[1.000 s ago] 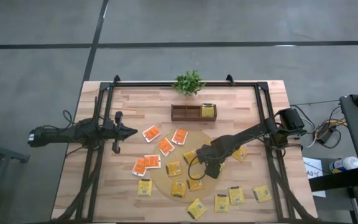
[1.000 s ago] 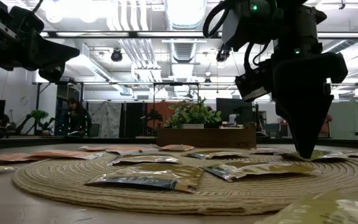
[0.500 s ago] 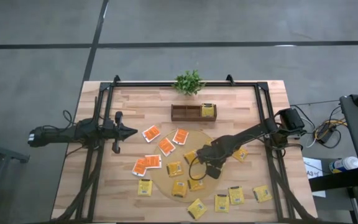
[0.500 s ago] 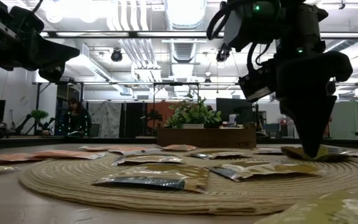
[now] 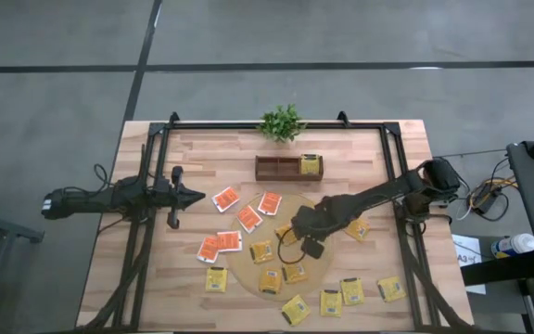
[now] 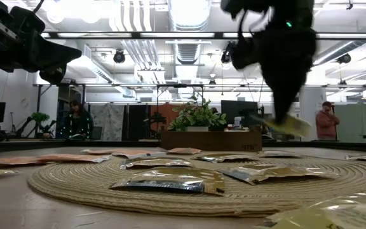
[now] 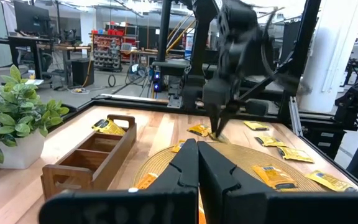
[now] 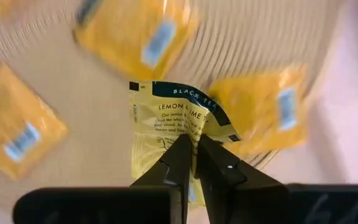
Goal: Pick & Place Tea
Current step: Put the yellow tea bag into the right section of the wooden organizer
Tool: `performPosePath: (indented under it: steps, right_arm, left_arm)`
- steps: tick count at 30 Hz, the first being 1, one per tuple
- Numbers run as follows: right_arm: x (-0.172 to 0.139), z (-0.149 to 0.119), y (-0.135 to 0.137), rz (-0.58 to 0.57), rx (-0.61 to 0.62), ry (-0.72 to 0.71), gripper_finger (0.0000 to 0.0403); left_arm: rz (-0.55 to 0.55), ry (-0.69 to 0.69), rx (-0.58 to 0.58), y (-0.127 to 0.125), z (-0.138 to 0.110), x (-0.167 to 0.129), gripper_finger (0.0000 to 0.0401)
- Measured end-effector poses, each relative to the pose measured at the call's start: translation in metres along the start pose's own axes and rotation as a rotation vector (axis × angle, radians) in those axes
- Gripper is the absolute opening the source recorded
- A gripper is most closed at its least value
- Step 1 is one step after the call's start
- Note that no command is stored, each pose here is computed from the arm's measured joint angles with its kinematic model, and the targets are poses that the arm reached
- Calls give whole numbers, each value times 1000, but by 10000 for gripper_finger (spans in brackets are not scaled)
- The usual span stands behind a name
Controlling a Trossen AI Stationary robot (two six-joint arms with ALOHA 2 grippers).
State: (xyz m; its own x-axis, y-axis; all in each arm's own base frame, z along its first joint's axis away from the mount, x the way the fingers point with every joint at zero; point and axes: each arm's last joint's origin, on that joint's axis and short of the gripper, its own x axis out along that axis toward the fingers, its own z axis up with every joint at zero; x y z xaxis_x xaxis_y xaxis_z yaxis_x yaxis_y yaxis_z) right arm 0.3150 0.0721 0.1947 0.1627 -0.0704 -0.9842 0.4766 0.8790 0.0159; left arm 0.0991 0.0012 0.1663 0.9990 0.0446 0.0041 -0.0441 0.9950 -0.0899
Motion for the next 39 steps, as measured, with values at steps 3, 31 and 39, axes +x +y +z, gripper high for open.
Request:
performPosePath:
  steps: [3,31,39]
  right_arm:
    - [-13,13,-3,-42,7,-102,27]
    - [-68,86,-122,-346,433,-600,27]
    - [-53,60,-132,-307,568,-682,27]
  left_arm:
    - [0,0,0,0,0,0,0]
    - [0,0,0,0,0,0,0]
    - [1,-1,0,0,0,0,0]
